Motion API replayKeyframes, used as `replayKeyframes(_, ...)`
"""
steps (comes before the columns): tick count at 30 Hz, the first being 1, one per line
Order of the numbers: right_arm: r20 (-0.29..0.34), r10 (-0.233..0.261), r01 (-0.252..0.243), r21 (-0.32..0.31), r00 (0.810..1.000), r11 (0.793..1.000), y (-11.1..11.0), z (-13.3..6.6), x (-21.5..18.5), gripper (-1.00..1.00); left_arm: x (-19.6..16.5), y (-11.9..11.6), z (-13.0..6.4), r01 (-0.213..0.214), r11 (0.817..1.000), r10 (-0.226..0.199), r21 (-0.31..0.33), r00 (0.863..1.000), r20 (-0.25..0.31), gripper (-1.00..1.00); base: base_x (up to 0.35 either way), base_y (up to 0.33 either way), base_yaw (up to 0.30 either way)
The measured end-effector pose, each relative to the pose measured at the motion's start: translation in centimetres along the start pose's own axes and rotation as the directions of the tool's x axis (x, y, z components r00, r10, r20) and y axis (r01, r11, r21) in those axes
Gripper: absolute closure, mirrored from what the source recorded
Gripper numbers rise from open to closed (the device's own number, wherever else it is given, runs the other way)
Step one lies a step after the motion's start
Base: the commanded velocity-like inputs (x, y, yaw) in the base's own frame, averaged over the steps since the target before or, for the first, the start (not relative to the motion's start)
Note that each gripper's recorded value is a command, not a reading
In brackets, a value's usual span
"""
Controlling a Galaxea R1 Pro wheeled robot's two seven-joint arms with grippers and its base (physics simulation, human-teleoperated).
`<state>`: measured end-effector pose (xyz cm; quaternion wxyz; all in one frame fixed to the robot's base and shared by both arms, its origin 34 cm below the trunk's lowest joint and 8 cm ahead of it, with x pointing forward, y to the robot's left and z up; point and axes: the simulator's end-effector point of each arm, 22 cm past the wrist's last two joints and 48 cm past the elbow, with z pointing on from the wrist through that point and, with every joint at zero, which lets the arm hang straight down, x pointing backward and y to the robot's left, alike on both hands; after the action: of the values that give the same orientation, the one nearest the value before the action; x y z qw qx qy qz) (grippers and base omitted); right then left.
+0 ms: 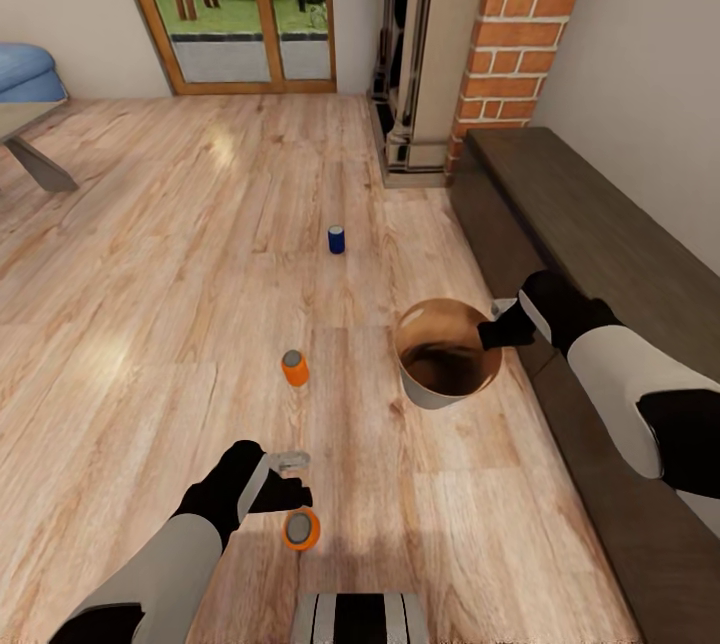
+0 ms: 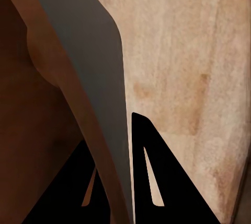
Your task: Put the three can of soda from the living room inside the tash can in the kitchen.
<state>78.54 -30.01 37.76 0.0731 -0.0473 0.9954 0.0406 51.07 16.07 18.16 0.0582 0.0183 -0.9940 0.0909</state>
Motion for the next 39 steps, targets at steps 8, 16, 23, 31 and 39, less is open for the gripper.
replayKeyframes(8, -0.036, -0.003, 0.002, -0.001, 0.999, 1.000, 0.0, 2.8, 0.8, 1.00, 1.2, -0.1, 2.2, 0.005, 1.000, -0.005, 0.006, 0.999, -0.037, -1.00, 0.000, 0.000, 0.000)
replayKeyframes(16, -0.077, -0.002, 0.002, -0.004, 0.997, 1.000, 0.0, 5.5, 1.9, 1.00, 2.5, 0.1, 4.1, 0.012, 1.000, -0.011, 0.009, 0.997, -0.078, -1.00, 0.000, 0.000, 0.000)
replayKeyframes(23, -0.087, 0.001, -0.003, -0.012, 0.996, 1.000, 0.2, 6.3, 2.2, 1.00, 2.7, 0.1, 4.6, 0.014, 1.000, -0.013, 0.011, 0.996, -0.084, -1.00, 0.000, 0.000, 0.000)
replayKeyframes(31, -0.099, 0.001, -0.002, -0.013, 0.995, 1.000, 0.2, 7.1, 2.6, 1.00, 3.1, 0.2, 5.2, 0.016, 1.000, -0.014, 0.012, 0.996, -0.092, -1.00, 0.000, 0.000, 0.000)
replayKeyframes(39, -0.117, 0.000, -0.002, -0.012, 0.993, 1.000, 0.1, 8.2, 3.1, 1.00, 3.6, 0.1, 6.0, 0.017, 1.000, -0.015, 0.014, 0.994, -0.107, -1.00, 0.000, 0.000, 0.000)
